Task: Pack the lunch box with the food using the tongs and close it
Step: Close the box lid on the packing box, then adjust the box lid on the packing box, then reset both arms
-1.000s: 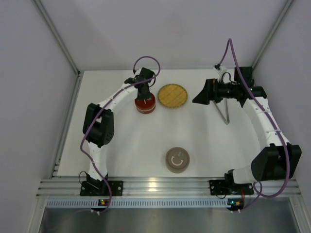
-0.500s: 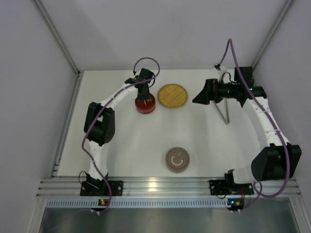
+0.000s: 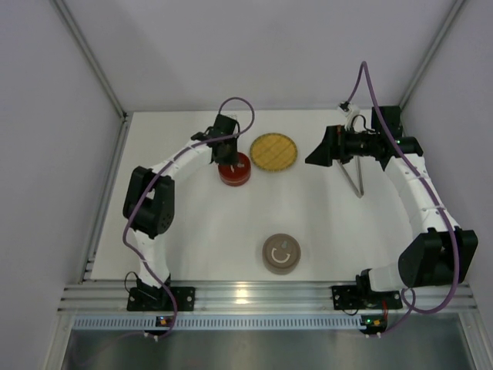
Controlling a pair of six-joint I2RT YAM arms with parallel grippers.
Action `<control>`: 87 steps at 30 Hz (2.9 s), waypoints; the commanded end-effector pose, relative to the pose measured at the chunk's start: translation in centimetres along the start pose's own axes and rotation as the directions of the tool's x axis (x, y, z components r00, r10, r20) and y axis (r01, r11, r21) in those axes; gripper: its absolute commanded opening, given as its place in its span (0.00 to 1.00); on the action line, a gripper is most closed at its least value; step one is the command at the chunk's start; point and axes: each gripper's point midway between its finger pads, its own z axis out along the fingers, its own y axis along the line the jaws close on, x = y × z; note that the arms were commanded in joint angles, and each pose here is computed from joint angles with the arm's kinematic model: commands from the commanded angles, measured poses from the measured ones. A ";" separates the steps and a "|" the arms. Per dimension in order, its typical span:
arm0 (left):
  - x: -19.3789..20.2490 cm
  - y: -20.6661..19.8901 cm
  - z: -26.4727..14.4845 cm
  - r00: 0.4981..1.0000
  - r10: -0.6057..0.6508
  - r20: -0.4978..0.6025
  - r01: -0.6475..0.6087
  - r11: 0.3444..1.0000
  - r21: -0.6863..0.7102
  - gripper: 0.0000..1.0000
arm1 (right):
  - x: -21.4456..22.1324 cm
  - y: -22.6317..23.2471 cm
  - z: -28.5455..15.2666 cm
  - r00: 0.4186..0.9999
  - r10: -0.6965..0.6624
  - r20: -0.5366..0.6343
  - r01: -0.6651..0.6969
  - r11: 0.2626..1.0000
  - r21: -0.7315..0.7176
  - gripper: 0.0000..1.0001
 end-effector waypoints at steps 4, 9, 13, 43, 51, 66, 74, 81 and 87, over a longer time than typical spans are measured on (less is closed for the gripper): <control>8.6 -3.5 -5.5 0.903 0.424 -0.069 -0.336 0.797 0.502 0.00 | -0.2 0.2 -0.5 0.999 -0.032 0.012 0.032 0.999 -0.017 0.99; 15.0 -0.6 -7.7 0.696 0.717 -0.040 -0.528 0.549 0.648 0.00 | -0.3 0.5 -0.7 0.999 -0.036 0.014 0.036 0.999 -0.022 0.99; 19.0 1.9 -9.7 0.465 0.882 0.074 -0.628 0.270 0.729 0.00 | -0.4 0.6 -0.8 0.999 -0.038 0.016 0.038 0.999 -0.020 1.00; 27.0 -0.6 -15.9 0.157 0.886 0.437 -0.689 -0.219 0.691 0.16 | -0.2 0.5 -1.0 0.997 -0.074 0.016 0.074 0.997 -0.014 1.00; 24.7 -1.8 -16.2 0.168 0.865 0.473 -0.759 -0.193 0.622 0.50 | -0.2 0.5 -1.0 0.997 -0.071 0.018 0.072 0.997 -0.012 0.99; 16.4 -4.8 -16.8 0.345 0.808 0.477 -0.860 0.069 0.506 0.53 | -0.3 0.4 -0.9 0.997 -0.078 0.017 0.078 0.997 -0.002 0.99; 7.4 -5.2 -20.2 0.735 0.558 0.386 -0.666 0.486 0.566 0.98 | 0.5 -1.7 -1.7 0.987 -0.159 -0.023 0.161 0.980 0.120 0.99; 3.2 -0.1 -18.8 0.927 0.344 0.148 -0.372 0.797 0.475 0.98 | 1.9 -4.6 -2.4 0.974 -0.209 -0.084 0.224 0.941 0.254 0.99; 3.9 5.2 -18.2 0.960 0.245 0.136 -0.280 0.869 0.408 0.98 | 4.1 -8.1 -2.9 0.970 -0.196 -0.142 0.234 0.909 0.346 0.99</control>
